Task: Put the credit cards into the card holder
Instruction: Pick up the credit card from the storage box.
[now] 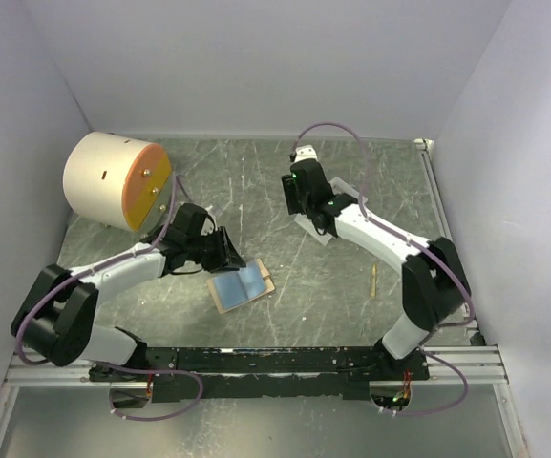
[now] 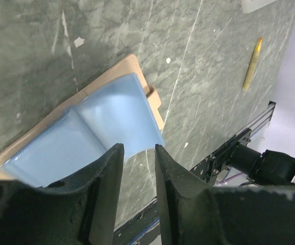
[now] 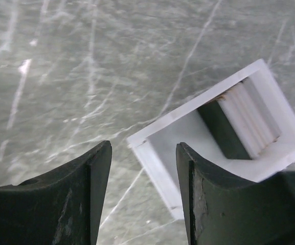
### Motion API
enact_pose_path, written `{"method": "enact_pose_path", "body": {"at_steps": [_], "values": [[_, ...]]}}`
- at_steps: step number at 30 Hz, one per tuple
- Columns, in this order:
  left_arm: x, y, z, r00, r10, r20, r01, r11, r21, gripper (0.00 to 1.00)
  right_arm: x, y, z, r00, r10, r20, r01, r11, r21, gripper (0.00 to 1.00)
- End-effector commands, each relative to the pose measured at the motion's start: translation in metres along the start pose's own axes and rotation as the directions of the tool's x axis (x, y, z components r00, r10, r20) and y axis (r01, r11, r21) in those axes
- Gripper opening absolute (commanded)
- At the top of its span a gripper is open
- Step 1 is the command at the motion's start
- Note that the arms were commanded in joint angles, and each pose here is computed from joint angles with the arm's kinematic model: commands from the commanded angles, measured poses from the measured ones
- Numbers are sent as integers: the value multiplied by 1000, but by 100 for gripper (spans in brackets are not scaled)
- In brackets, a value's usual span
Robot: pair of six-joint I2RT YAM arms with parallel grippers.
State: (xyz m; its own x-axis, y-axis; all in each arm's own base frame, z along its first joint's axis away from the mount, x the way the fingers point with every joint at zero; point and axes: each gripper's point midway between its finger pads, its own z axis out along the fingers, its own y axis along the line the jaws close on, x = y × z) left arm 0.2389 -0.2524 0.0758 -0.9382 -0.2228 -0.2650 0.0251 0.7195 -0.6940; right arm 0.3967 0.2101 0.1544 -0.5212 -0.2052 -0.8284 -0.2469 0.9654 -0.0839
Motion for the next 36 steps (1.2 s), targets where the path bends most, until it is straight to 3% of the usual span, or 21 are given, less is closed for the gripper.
{"method": "enact_pose_path", "body": {"at_steps": [1, 8, 18, 24, 36], "values": [[-3, 4, -22, 996, 89, 25, -87, 993, -76, 44, 10, -36, 23, 979, -173, -109, 188, 971, 149, 54], [-5, -10, -67, 978, 194, 80, -187, 978, -91, 52, 20, -72, 47, 950, -245, -195, 288, 928, 237, 52], [-9, -25, -125, 927, 337, 165, -319, 939, -129, 74, 31, -103, 58, 929, -288, -232, 347, 897, 275, 52], [-16, -24, -137, 893, 394, 217, -365, 917, -161, 75, 39, -106, 70, 915, -312, -256, 375, 893, 250, 53], [-17, -19, -143, 878, 399, 263, -361, 915, -179, 73, 52, -118, 84, 886, -342, -313, 426, 867, 259, 51]]}}
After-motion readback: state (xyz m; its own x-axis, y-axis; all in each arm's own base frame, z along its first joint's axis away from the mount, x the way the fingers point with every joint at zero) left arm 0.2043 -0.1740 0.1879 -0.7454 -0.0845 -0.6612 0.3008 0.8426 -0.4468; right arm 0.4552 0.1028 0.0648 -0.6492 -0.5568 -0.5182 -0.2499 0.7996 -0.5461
